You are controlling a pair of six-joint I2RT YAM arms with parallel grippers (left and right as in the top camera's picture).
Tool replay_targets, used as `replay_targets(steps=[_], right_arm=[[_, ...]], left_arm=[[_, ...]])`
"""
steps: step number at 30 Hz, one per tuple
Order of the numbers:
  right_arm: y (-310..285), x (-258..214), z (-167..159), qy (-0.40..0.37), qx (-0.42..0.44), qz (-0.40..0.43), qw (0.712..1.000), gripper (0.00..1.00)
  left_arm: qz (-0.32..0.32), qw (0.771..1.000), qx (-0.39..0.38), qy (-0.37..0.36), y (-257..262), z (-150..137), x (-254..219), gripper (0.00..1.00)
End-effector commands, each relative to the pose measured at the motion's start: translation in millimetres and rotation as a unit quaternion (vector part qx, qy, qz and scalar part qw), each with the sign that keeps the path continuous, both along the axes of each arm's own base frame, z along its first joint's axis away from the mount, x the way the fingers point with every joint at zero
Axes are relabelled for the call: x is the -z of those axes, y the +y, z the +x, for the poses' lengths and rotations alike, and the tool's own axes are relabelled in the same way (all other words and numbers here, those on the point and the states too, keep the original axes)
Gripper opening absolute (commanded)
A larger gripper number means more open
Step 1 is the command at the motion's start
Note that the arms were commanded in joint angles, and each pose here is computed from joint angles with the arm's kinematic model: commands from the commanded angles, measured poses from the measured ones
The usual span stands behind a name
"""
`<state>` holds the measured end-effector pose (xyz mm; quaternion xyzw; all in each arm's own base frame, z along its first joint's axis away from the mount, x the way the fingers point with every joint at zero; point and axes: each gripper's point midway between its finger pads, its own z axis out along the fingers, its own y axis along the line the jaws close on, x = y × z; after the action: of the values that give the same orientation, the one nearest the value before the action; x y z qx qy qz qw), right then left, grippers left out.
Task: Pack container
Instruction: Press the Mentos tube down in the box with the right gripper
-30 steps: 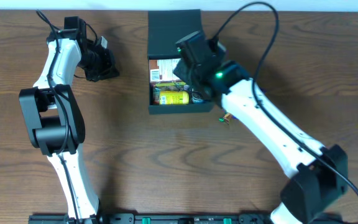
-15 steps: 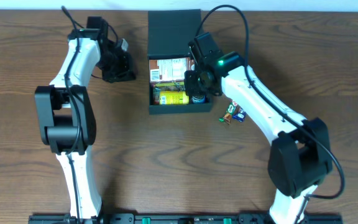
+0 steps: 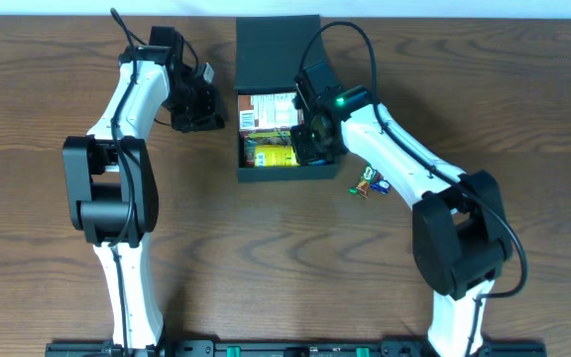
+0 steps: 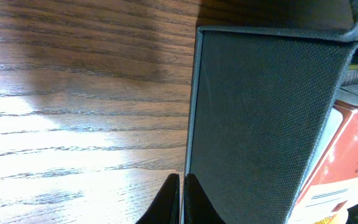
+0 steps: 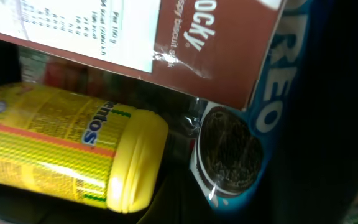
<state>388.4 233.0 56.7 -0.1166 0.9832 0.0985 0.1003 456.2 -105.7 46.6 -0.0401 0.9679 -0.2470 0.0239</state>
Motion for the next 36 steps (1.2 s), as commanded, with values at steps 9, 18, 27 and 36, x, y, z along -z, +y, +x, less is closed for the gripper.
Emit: replay_targets(steps=[9, 18, 27, 36], right_arm=[[4, 6, 2, -0.014, -0.021, -0.019, 1.0, 0.01], [24, 11, -3, -0.019, -0.041, -0.009, 0.999, 0.01], [49, 8, -12, -0.024, -0.067, 0.011, 0.997, 0.01], [47, 3, -11, -0.025, -0.064, 0.011, 0.998, 0.01]], left_arm=[[0.001, 0.999, 0.031, -0.023, -20, -2, -13, 0.06], [0.001, 0.999, 0.041, -0.023, -29, -5, -13, 0.06], [0.0, 0.999, 0.047, -0.022, -36, -7, -13, 0.06], [0.001, 0.999, 0.049, -0.022, -37, -8, -12, 0.06]])
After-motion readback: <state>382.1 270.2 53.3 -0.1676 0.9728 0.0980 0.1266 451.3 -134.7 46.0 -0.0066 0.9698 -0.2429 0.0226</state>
